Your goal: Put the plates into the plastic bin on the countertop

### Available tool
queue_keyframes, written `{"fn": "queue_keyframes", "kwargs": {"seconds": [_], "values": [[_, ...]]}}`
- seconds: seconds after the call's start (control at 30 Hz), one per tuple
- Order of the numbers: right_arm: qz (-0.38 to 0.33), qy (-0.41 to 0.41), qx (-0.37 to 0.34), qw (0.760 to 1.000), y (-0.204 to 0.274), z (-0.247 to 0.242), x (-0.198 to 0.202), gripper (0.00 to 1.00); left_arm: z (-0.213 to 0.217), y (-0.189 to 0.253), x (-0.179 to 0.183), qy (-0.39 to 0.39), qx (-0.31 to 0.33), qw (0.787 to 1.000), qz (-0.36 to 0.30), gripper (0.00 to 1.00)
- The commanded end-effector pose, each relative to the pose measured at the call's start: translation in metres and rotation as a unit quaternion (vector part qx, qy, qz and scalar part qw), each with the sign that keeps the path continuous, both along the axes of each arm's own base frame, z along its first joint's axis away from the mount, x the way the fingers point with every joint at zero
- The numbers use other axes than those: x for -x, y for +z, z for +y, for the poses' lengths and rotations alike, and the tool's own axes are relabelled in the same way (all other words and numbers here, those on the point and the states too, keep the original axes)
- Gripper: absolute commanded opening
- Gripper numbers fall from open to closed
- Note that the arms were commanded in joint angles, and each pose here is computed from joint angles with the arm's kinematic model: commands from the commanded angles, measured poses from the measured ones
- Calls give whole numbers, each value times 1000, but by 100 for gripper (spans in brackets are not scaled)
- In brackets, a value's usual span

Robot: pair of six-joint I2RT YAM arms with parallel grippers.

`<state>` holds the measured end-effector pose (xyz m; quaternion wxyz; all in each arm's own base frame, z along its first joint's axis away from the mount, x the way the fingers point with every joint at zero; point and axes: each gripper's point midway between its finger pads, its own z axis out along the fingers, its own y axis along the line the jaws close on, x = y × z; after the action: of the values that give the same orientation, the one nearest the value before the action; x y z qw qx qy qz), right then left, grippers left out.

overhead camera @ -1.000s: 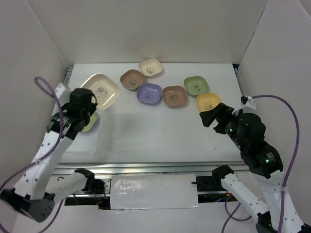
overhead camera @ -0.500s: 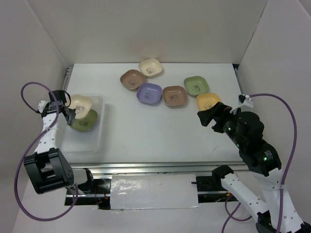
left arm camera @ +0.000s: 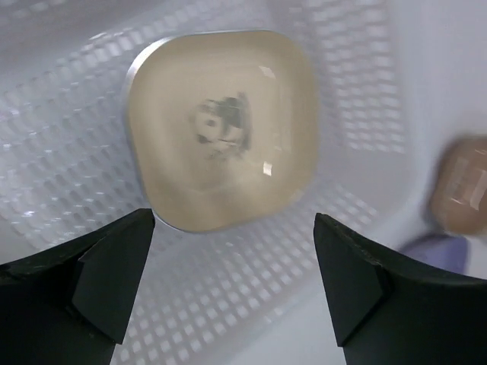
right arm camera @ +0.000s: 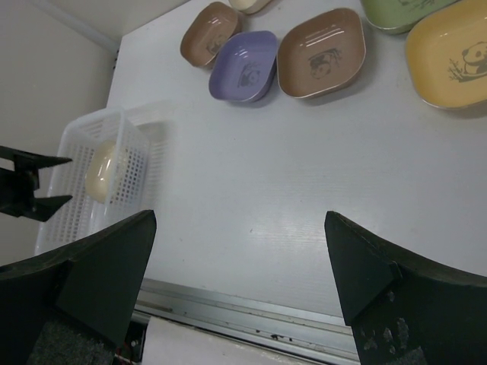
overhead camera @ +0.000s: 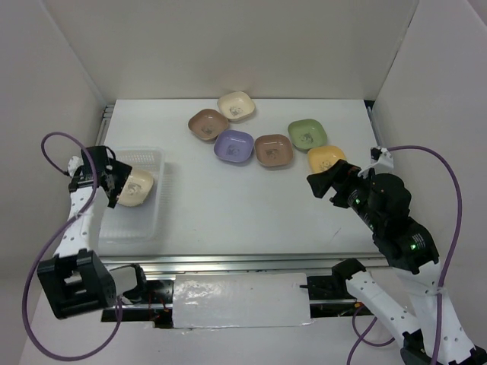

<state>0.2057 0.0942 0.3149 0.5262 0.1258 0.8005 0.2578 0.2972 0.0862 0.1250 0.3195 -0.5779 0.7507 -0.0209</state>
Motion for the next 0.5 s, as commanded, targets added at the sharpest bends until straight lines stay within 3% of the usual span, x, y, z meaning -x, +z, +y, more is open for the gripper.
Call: {"fn": "queue_keyframes", "kwargs": {"seconds": [0.0, 0.07, 0.1, 0.17, 0.2, 0.27, 0.3, 0.33, 0.47], "values": [[-31, 2, -7, 999, 16, 2, -7, 100, -13, 85, -17, -30, -65, 992, -101, 99], [-29, 4, -7, 1000, 13, 4, -10, 100, -53, 117, -33, -97, -78, 980, -156, 99], [-27, 7, -8, 1000, 11, 6, -12, 100, -91, 119, -43, -154, -73, 972, -162, 99], [-28, 12, -11, 999, 10, 10, -15, 100, -125, 136, -60, -204, -84, 959, -178, 99], [-24, 18, -12, 999, 10, 13, -17, 100, -158, 118, -72, -255, -84, 952, -150, 99], [-21, 23, -8, 1000, 9, 14, -17, 100, -192, 135, -97, -316, -98, 931, -158, 99], [-18, 24, -7, 1000, 9, 15, -17, 100, -215, 105, -112, -353, -100, 923, -117, 99], [-17, 22, -2, 1000, 8, 13, -16, 100, -228, 123, -130, -371, -108, 913, -129, 99], [-20, 14, 11, 1000, 6, 7, -14, 100, -251, 81, -163, -389, -110, 913, -43, 99]]}}
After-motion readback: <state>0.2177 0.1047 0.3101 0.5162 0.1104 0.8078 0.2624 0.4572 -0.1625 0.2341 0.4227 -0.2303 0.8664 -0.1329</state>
